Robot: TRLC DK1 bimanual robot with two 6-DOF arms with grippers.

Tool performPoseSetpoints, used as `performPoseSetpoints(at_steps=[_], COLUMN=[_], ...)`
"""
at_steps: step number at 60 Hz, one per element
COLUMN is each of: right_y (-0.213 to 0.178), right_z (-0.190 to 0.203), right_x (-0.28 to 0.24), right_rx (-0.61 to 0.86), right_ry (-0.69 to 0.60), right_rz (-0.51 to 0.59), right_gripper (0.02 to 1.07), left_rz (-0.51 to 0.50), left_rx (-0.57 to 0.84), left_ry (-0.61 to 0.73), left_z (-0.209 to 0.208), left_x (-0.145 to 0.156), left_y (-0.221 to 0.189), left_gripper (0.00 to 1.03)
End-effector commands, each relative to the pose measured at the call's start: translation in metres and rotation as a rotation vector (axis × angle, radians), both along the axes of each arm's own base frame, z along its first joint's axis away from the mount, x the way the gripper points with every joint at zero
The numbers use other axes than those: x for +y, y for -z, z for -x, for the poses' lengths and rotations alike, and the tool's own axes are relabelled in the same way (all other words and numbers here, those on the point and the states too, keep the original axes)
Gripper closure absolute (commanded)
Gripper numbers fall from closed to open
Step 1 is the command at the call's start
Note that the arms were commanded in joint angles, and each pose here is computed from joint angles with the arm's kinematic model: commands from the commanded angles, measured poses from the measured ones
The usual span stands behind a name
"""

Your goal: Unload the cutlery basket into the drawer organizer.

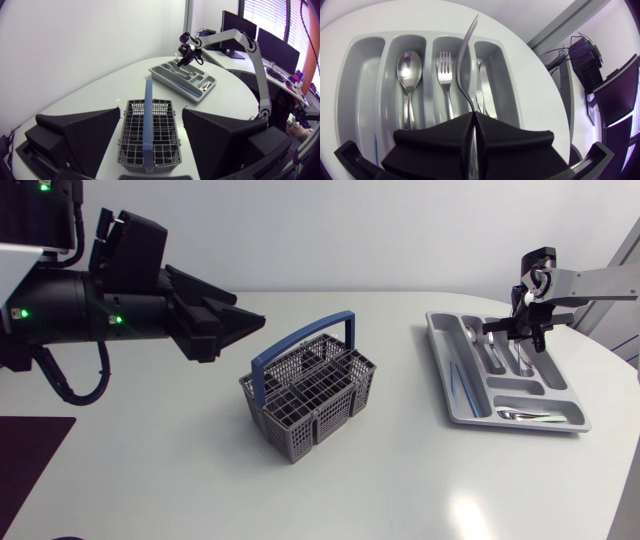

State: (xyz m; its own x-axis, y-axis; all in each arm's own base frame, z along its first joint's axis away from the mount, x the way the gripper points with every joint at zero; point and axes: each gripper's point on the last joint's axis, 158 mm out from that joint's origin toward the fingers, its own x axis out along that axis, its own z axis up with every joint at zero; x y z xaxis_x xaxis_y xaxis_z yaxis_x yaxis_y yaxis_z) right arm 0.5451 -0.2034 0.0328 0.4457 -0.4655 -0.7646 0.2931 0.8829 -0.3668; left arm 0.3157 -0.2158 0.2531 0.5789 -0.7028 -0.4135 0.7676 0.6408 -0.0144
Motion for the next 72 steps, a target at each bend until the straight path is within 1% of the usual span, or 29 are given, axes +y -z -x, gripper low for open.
performPoseSetpoints(at_steps=[1,25,36,38,44,48,49,50,51,54,60,67,72], right_y=[0.009,0.033,0.043,0.042,0.043,0.042,0.041,0.039,0.035,0.025,-0.003,-0.034,-0.063], right_z=[-0.003,-0.011,-0.014,-0.016,-0.018,-0.018,-0.018,-0.018,-0.018,-0.018,-0.013,-0.002,0.008], right_x=[-0.005,-0.010,-0.010,-0.009,-0.007,-0.004,-0.004,-0.003,-0.002,0.001,0.006,0.014,0.034], right_rx=[0.001,0.027,0.041,0.040,0.040,0.038,0.036,0.030,0.023,0.002,-0.047,-0.095,-0.140], right_ry=[0.028,0.039,0.033,0.031,0.025,0.020,0.020,0.019,0.017,0.011,-0.003,-0.024,-0.081], right_rz=[-0.003,0.009,0.010,0.010,0.011,0.005,0.005,0.003,0.001,-0.004,-0.002,-0.010,-0.020], right_gripper=[1.01,0.99,0.93,0.91,0.73,0.65,0.64,0.61,0.59,0.57,0.57,0.54,0.54], left_rz=[-0.007,-0.005,-0.005,-0.004,-0.004,-0.006,-0.006,-0.006,-0.005,-0.004,-0.009,-0.014,-0.020], left_rx=[-0.009,-0.011,-0.009,-0.008,-0.008,-0.007,-0.007,-0.008,-0.008,-0.012,-0.013,-0.024,-0.029], left_ry=[-0.005,-0.001,0.004,0.003,0.005,0.006,0.006,0.007,0.006,0.007,0.003,-0.003,-0.006], left_z=[0.001,0.003,0.004,0.004,0.005,0.006,0.006,0.006,0.006,0.006,0.006,0.006,0.008], left_x=[0.004,0.003,0.001,0.001,0.001,0.000,0.000,0.000,0.001,0.000,0.000,0.001,0.003], left_y=[0.003,0.000,0.000,-0.001,-0.002,-0.003,-0.003,-0.003,-0.004,-0.006,-0.006,-0.009,-0.012], left_gripper=[0.05,0.05,0.05,0.05,0.05,0.05,0.05,0.05,0.05,0.05,0.05,0.05,0.05])
